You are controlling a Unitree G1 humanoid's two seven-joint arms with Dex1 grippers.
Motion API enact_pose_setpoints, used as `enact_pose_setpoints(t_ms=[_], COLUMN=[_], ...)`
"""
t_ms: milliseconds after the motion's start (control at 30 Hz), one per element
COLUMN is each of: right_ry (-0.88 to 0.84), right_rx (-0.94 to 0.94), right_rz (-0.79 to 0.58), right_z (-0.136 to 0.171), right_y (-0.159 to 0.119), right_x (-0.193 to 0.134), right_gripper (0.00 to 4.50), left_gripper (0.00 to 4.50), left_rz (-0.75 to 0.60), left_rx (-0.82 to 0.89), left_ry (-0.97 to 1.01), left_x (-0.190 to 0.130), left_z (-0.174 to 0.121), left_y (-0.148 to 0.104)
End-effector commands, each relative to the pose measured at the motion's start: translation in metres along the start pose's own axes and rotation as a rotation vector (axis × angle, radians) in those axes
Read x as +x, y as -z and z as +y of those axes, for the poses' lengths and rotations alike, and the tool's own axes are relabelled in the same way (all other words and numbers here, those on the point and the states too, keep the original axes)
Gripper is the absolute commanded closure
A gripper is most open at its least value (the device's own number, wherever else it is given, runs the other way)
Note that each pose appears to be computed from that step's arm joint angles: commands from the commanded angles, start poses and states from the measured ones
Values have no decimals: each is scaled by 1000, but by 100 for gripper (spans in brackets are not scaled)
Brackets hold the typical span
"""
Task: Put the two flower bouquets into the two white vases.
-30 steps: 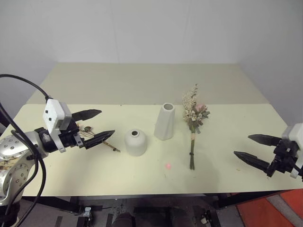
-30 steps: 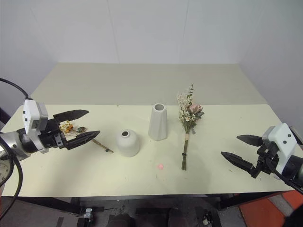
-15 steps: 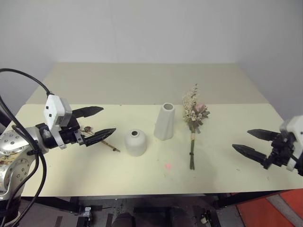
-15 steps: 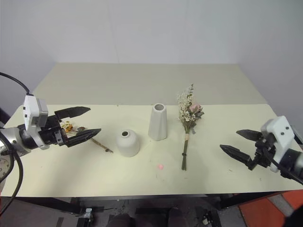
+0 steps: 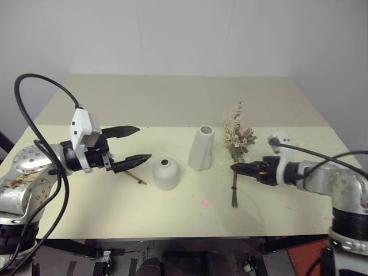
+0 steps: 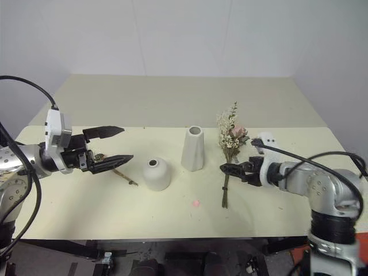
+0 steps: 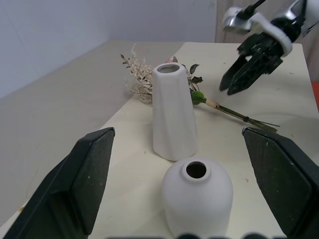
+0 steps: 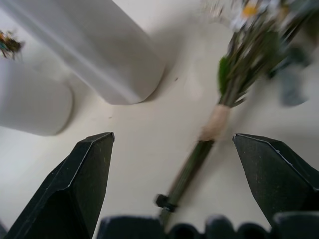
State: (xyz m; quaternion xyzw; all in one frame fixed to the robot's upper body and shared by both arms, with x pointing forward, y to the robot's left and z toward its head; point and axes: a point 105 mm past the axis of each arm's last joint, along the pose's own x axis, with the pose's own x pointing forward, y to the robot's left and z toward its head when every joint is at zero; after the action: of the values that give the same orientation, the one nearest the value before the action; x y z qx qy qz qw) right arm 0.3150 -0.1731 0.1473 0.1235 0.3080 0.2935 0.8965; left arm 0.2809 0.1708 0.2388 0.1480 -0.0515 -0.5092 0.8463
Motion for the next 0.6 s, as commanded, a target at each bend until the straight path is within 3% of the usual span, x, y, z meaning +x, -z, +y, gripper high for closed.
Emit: enact_pose_setpoints(t_ms=[33, 333, 433, 600], right_ry=[3, -53, -90, -133], right_rx=[79, 197, 191, 210], right_rz=[-27, -39, -27, -48], right_z=[-6, -11, -5, -1], right_y=[-7, -12, -12, -13], right_x=[1, 24, 33, 42], right_gripper=[0, 0, 59, 237], left_gripper=[4, 4, 0, 0], left_rz=[-22, -8, -6, -2], left_rx=[50, 49, 51, 54], left_ry=[-7, -20, -23, -27], left_x=[-2, -6, -6, -5], left_z=[-1, -3, -3, -3], left_y=[-10, -8, -8, -8])
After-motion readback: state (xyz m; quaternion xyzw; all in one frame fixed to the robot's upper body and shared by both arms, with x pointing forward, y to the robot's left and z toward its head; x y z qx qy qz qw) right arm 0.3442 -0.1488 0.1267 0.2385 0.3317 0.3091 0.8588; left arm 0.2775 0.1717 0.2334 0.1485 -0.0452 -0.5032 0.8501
